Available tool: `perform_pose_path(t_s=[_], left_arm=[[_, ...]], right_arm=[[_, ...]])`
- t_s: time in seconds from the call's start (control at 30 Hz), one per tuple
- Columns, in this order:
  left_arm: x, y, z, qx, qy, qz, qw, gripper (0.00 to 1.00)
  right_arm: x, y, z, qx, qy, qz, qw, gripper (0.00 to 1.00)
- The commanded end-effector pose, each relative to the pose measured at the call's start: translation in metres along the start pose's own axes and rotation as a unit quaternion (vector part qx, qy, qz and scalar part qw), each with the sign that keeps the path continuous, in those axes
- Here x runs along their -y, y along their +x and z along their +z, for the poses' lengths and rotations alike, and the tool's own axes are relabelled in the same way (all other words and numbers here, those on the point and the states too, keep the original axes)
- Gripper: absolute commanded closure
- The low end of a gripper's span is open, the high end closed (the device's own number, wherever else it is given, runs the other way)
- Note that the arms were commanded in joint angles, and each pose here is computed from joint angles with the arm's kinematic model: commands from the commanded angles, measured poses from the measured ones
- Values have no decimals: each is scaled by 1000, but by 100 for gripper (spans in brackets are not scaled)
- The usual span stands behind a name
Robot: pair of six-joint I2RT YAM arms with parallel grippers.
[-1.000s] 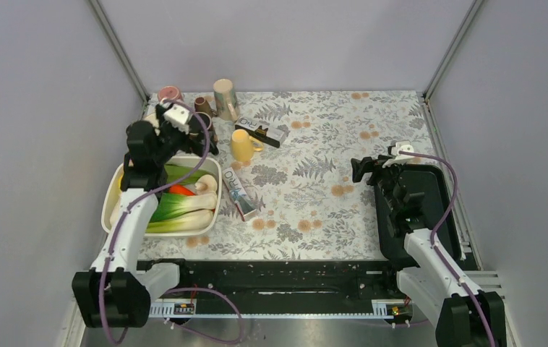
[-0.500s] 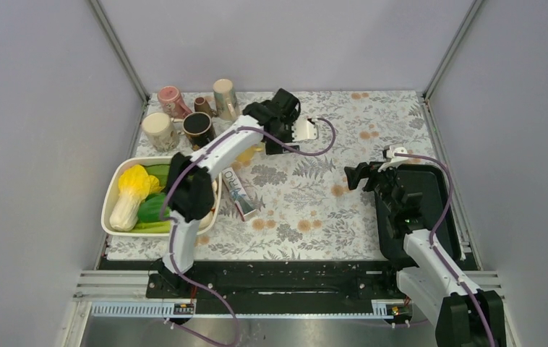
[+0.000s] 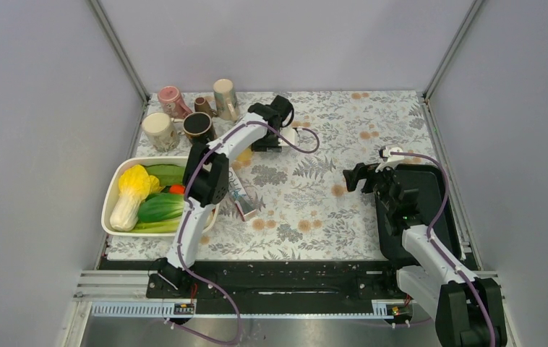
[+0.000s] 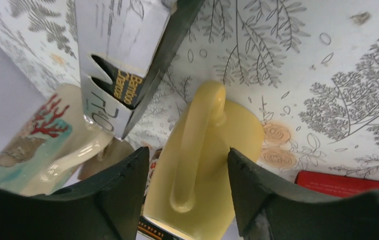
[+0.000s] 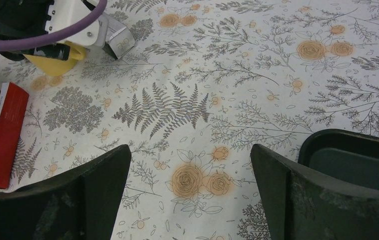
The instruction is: Turn the mug right side up
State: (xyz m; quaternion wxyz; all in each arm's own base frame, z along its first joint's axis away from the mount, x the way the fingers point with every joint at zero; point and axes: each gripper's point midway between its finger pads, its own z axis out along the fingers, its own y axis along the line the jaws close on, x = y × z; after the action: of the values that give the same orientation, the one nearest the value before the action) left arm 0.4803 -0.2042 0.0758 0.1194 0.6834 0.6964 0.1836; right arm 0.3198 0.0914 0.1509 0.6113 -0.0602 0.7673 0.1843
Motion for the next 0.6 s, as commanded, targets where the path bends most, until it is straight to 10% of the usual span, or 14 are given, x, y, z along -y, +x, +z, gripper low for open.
perform_pose_path(t_s=[0.0,0.4,0.57], left_arm=[[-15,16,4,-20,-22,-7,1000,41],[14,18,28,-25,15,-5,1000,97],[3,15,7,-9,-13,-42,999,100]], right_arm=[[-4,-23,4,28,-6,-5,1000,1],[-3,-20,4,21,-2,-3,1000,1],[-5,-22,4,23,-8,-3,1000,1]])
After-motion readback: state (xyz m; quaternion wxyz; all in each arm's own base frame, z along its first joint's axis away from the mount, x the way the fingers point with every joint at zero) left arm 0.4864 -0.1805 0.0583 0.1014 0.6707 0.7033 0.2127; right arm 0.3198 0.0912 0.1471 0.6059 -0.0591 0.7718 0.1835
